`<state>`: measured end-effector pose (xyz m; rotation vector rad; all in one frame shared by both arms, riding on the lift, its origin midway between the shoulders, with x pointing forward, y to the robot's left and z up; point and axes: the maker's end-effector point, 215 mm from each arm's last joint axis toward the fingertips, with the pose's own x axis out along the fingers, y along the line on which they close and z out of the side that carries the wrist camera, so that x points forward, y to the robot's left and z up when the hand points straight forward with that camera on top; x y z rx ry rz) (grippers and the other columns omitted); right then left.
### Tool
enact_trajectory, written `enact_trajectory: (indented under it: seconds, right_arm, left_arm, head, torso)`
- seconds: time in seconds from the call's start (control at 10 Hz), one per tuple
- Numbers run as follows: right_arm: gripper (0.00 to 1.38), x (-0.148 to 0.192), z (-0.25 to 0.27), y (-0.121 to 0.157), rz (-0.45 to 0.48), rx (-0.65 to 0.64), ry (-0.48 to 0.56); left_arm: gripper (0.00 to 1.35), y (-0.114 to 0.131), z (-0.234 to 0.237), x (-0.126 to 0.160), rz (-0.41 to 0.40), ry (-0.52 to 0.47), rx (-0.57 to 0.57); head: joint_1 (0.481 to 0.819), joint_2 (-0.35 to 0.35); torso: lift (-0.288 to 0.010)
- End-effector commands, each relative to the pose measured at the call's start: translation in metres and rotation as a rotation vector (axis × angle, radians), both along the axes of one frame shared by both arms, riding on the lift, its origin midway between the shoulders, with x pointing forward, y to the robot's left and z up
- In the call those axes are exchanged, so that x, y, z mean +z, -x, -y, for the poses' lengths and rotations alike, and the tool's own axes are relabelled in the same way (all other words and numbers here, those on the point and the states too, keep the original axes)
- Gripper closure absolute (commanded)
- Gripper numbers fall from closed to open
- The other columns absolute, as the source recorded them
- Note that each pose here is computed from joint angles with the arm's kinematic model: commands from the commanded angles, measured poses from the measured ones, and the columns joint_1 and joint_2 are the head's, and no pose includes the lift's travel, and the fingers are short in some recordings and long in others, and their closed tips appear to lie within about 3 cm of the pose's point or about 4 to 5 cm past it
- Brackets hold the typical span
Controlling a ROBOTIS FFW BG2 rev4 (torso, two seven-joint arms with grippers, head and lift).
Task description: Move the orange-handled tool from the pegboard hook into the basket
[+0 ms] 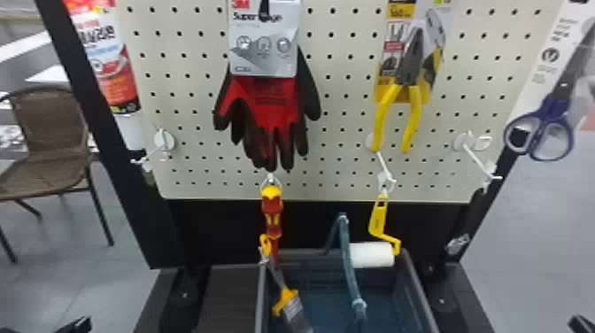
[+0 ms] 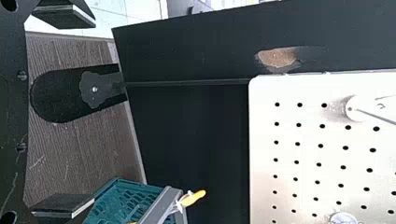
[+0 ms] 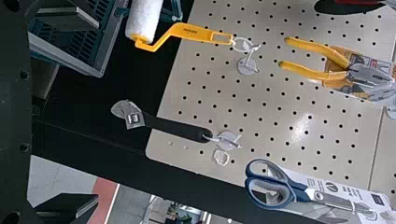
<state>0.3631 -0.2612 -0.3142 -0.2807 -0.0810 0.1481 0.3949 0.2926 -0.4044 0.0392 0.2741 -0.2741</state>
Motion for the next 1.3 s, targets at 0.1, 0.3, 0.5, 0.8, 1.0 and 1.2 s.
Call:
enact_trajectory:
  seconds: [0.1,0.3,0.5,0.8,1.0,1.2]
  right_arm:
    - [0.00,-0.0003,0.0001,0.0003,0.000,-0.009,-0.010]
    - [0.00,-0.0003,0.0001,0.0003,0.000,-0.009,-0.010]
    - [0.00,-0.0003,0.0001,0.0003,0.000,-0.009,-0.010]
    - [0.00,-0.0003,0.0001,0.0003,0.000,-0.009,-0.010]
    - [0.00,-0.0003,0.0001,0.0003,0.000,-0.009,-0.010]
    - [0.00,-0.0003,0.0001,0.0003,0.000,-0.009,-0.010]
  left_arm:
    - [0.00,0.0002,0.0010,-0.0004,0.000,0.006,0.004]
    - [0.00,0.0002,0.0010,-0.0004,0.000,0.006,0.004]
    - [0.00,0.0002,0.0010,-0.0004,0.000,0.006,0.004]
    - [0.00,0.0002,0.0010,-0.0004,0.000,0.006,0.004]
    - [0.00,0.0002,0.0010,-0.0004,0.000,0.006,0.004]
    - [0.00,0.0002,0.0010,-0.0004,0.000,0.006,0.004]
  head:
    - [0.549,0.000]
    - [0.549,0.000]
    - [0.549,0.000]
    - [0.549,0.000]
    - [0.549,0.000]
    - [0.549,0.000]
  torso:
    - [-0.100]
    - [-0.100]
    - [-0.100]
    - [-0.100]
    - [-0.100]
    - [-0.100]
